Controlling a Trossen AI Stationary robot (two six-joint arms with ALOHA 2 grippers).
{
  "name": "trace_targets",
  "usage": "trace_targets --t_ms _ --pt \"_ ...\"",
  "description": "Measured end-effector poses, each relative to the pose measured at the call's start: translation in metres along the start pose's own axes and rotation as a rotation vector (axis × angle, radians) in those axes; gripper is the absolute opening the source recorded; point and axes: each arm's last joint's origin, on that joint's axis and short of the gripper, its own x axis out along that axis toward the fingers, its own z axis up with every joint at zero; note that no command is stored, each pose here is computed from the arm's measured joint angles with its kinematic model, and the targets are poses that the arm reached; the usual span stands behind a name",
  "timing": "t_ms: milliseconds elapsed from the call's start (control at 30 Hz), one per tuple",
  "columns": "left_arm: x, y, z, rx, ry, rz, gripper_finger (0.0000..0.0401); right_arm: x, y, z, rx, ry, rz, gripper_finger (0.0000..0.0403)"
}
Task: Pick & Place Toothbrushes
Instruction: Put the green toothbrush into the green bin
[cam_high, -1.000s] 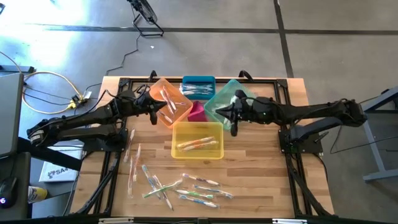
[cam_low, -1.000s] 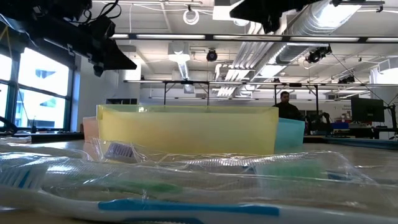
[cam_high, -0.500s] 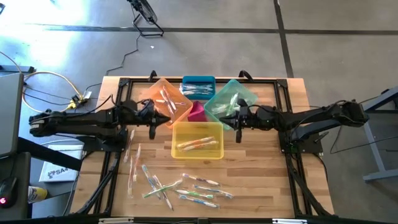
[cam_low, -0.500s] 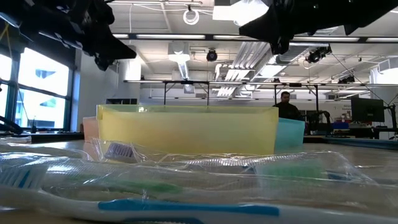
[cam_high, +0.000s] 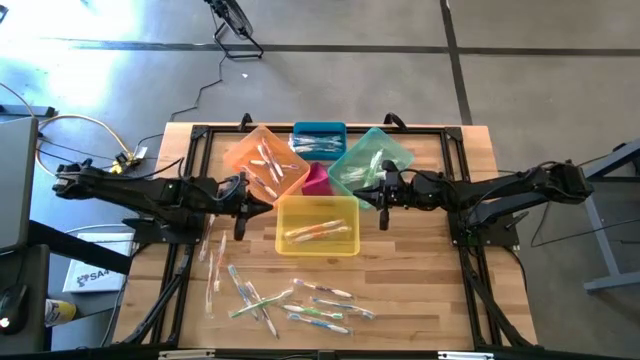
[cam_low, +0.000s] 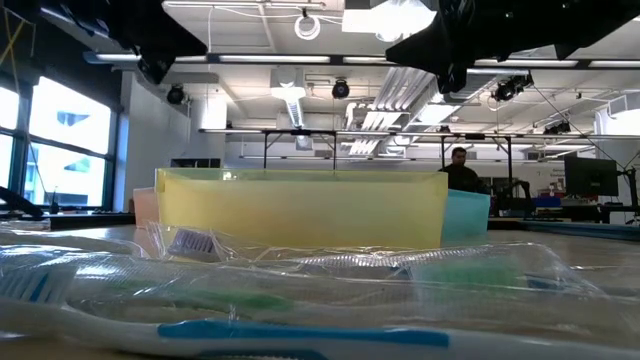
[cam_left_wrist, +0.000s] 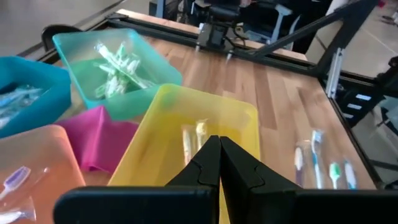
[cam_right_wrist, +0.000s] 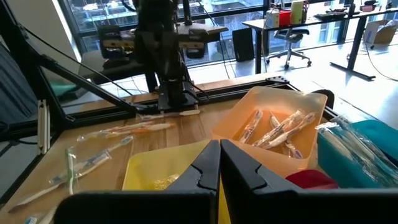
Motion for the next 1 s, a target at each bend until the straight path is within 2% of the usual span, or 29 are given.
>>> trace_targets --t_ms 167,367,567,700,833,1000 --pt "-0.004 -0.019 0.013 0.008 0.036 -0.007 0.0 0.0 0.0 0.0 0.006 0.003 0.0 0.0004" --pt "0.005 -0.047 0.018 0.008 0.128 -0.031 0.0 0.0 0.001 0.0 0.04 0.007 0.024 0.0004" --pt "0.018 -0.081 0.029 0.043 0.34 -0.032 0.0 0.0 0.007 -0.002 0.106 0.022 0.051 0.0004" --pt "0.027 -0.105 0.033 0.144 0.526 0.004 0.0 0.0 0.015 -0.006 0.1 0.043 0.083 0.0004" --pt "0.033 -0.127 0.027 0.252 0.675 0.025 0.0 0.001 0.023 -0.01 0.094 0.06 0.111 0.0004" --pt "0.039 -0.149 0.011 0.264 0.75 0.029 0.0 0.001 0.026 -0.009 0.094 0.05 0.128 0.0004"
